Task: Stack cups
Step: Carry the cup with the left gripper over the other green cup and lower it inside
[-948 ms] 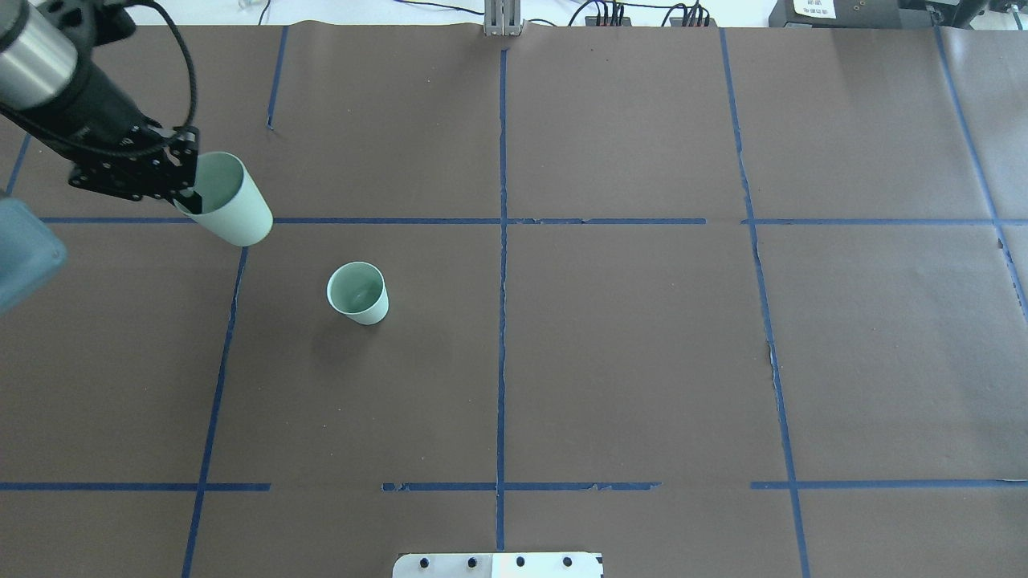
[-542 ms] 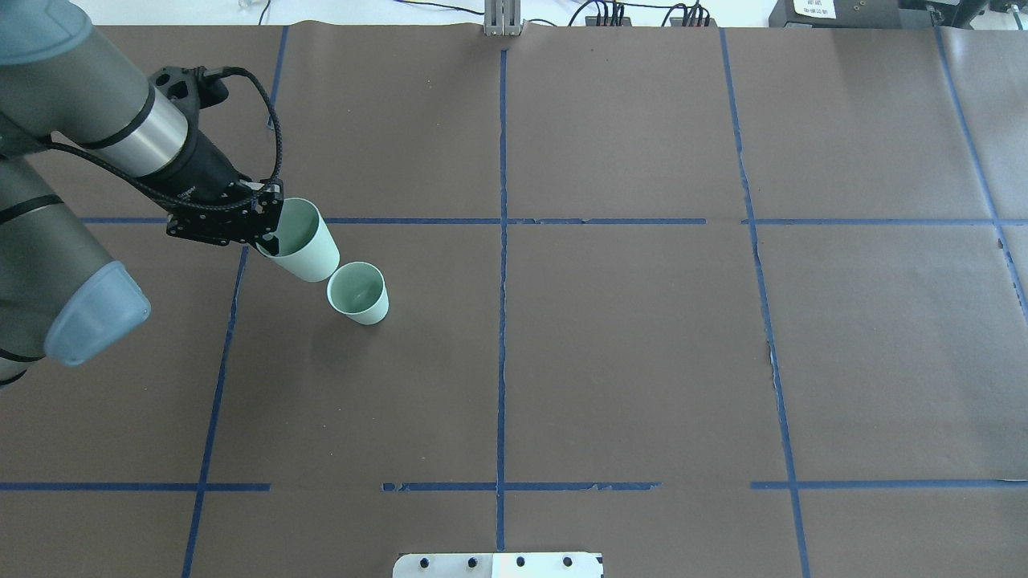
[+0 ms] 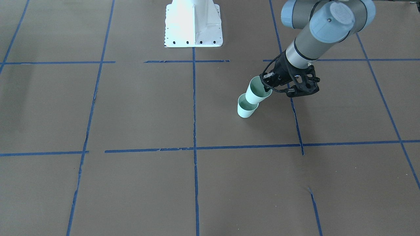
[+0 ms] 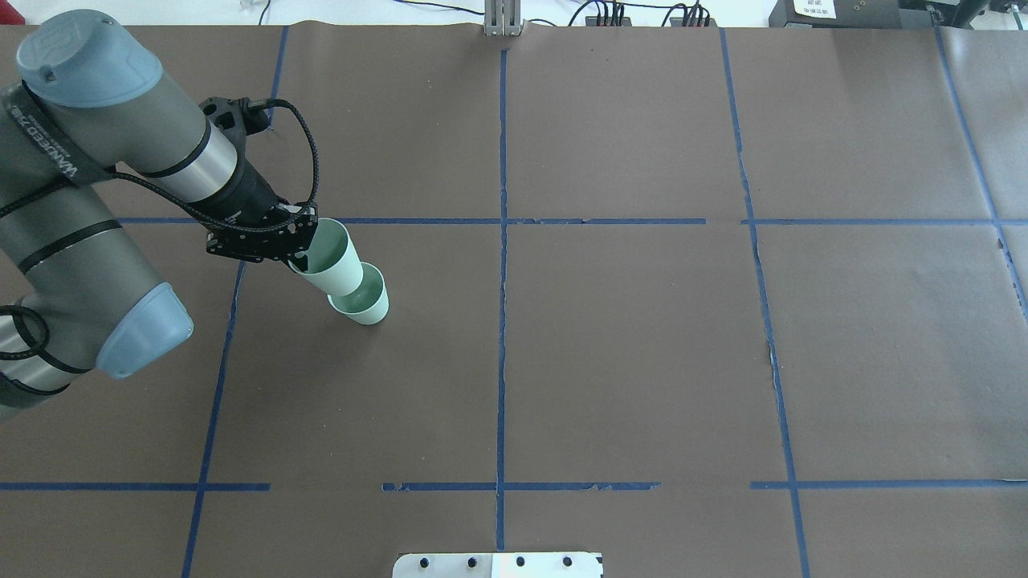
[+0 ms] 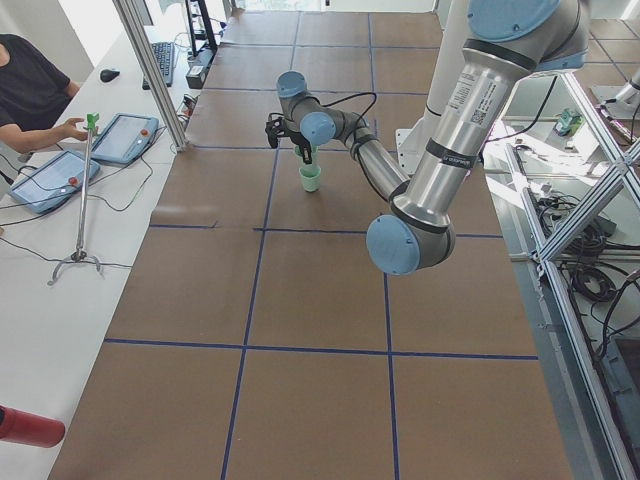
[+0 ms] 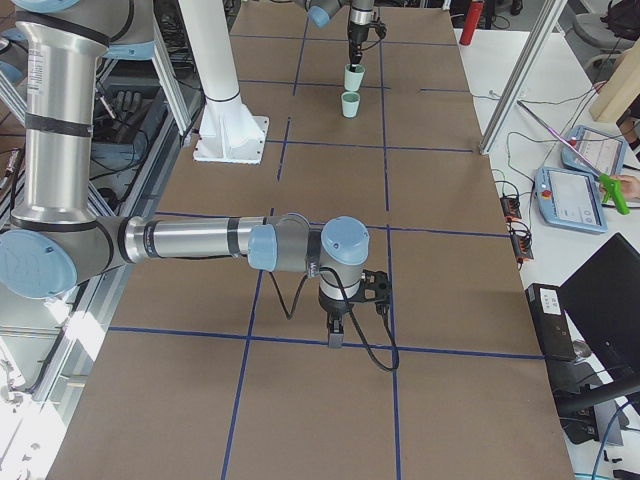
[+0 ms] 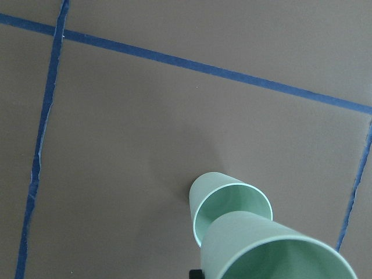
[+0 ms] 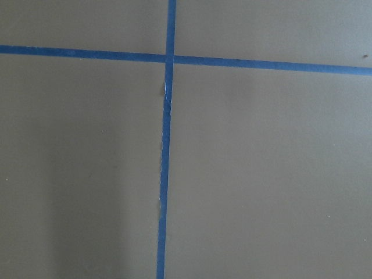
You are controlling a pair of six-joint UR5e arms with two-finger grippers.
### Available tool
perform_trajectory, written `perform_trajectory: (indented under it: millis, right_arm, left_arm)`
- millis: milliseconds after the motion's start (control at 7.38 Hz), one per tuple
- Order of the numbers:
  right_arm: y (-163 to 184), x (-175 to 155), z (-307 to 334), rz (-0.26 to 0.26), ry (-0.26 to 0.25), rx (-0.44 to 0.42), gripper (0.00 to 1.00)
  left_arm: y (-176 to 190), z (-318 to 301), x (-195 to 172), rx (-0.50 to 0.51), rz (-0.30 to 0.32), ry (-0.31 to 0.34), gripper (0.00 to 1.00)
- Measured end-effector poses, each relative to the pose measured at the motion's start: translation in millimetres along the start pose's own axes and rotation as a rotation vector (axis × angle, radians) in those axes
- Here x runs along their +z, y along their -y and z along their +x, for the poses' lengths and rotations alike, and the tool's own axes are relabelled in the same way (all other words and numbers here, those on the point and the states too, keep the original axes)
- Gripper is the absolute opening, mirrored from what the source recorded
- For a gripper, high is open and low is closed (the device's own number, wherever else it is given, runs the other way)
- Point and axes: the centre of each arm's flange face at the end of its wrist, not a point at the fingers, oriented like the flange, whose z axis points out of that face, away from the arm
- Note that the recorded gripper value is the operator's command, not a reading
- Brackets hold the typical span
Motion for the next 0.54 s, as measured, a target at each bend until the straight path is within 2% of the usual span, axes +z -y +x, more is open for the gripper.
perform_trajectory:
  millis: [542]
  right_arm:
    - [0,0,0,-0.001,0.0,-0.001,1.0]
  left_arm:
    - [8,1,21,0.016,-0.002,-0.004,0.0]
